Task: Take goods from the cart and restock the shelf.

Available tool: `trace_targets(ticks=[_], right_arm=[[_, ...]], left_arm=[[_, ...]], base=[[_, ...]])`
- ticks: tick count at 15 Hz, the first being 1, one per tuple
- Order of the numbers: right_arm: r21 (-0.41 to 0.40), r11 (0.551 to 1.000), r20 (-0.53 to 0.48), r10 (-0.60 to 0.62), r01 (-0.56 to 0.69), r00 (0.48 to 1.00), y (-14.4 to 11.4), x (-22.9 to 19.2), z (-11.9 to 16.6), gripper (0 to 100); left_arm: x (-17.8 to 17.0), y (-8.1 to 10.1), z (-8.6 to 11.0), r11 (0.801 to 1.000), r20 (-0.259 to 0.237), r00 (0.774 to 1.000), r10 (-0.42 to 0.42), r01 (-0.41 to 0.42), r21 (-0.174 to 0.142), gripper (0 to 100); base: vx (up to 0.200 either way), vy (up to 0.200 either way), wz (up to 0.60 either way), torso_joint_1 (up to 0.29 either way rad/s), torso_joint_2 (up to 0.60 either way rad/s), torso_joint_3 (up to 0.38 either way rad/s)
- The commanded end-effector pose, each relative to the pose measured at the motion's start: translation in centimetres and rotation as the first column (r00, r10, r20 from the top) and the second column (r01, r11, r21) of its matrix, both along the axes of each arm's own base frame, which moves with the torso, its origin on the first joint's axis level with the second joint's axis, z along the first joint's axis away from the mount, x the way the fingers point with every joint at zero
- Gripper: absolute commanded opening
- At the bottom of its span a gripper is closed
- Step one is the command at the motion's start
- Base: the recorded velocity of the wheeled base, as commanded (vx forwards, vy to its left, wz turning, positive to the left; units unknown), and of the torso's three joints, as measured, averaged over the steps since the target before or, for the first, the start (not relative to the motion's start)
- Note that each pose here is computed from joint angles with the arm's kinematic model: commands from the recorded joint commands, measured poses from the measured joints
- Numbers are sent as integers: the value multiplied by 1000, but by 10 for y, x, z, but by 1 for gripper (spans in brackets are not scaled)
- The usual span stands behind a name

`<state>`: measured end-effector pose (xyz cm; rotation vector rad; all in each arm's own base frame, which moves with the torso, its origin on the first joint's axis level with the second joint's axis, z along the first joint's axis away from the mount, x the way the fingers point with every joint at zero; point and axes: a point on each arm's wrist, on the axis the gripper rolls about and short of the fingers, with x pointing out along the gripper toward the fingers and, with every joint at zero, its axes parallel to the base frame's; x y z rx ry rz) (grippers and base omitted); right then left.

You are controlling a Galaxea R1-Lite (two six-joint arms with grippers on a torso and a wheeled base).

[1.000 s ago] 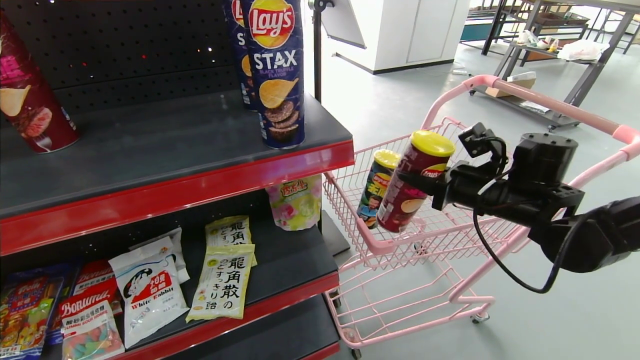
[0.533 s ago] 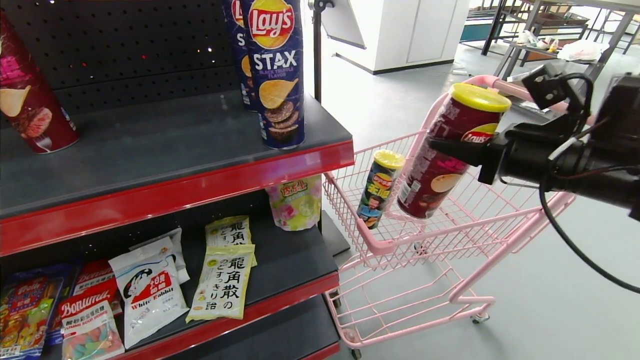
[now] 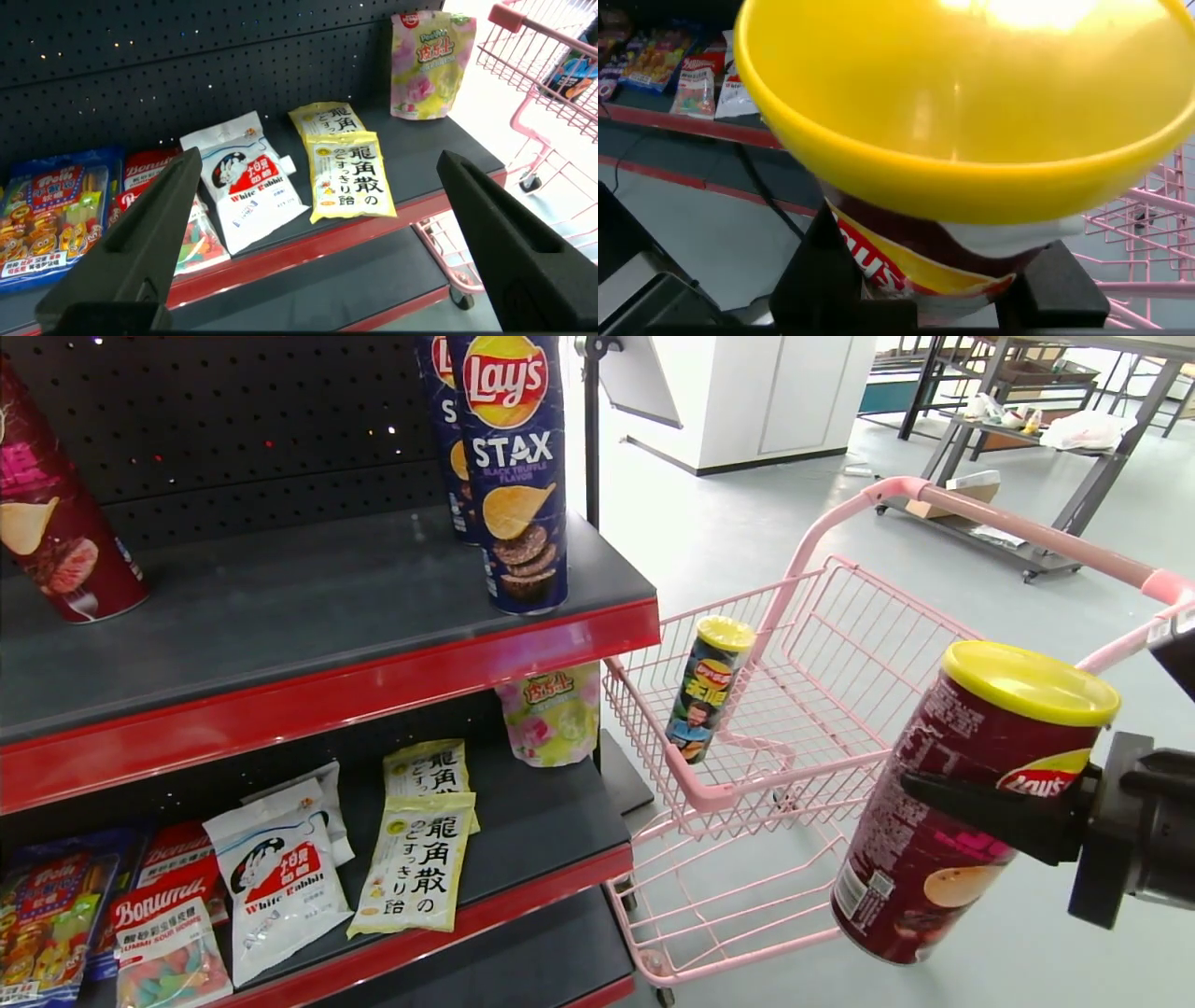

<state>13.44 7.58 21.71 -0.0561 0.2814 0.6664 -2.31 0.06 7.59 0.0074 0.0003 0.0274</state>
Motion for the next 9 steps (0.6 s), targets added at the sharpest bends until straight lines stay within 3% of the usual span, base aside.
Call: trace_targets(ticks=[1, 6, 9], right_arm=[[11, 999, 21, 38, -39, 999, 0, -8, 2, 0], [7, 998, 32, 64, -64, 997, 1, -13, 2, 0], [5, 998, 42, 69, -69, 997, 0, -14, 3, 0]], left_arm=[[0, 0, 0, 1000, -1, 1000, 0, 0, 0, 100], [0, 0, 0, 1000, -1, 1000, 0, 0, 0, 100], [0, 0, 0, 1000, -1, 1000, 0, 0, 0, 100]], base=[[0, 0, 0, 0, 0, 0], [0, 0, 0, 8, -32, -24], [0, 0, 0, 102, -398, -289]])
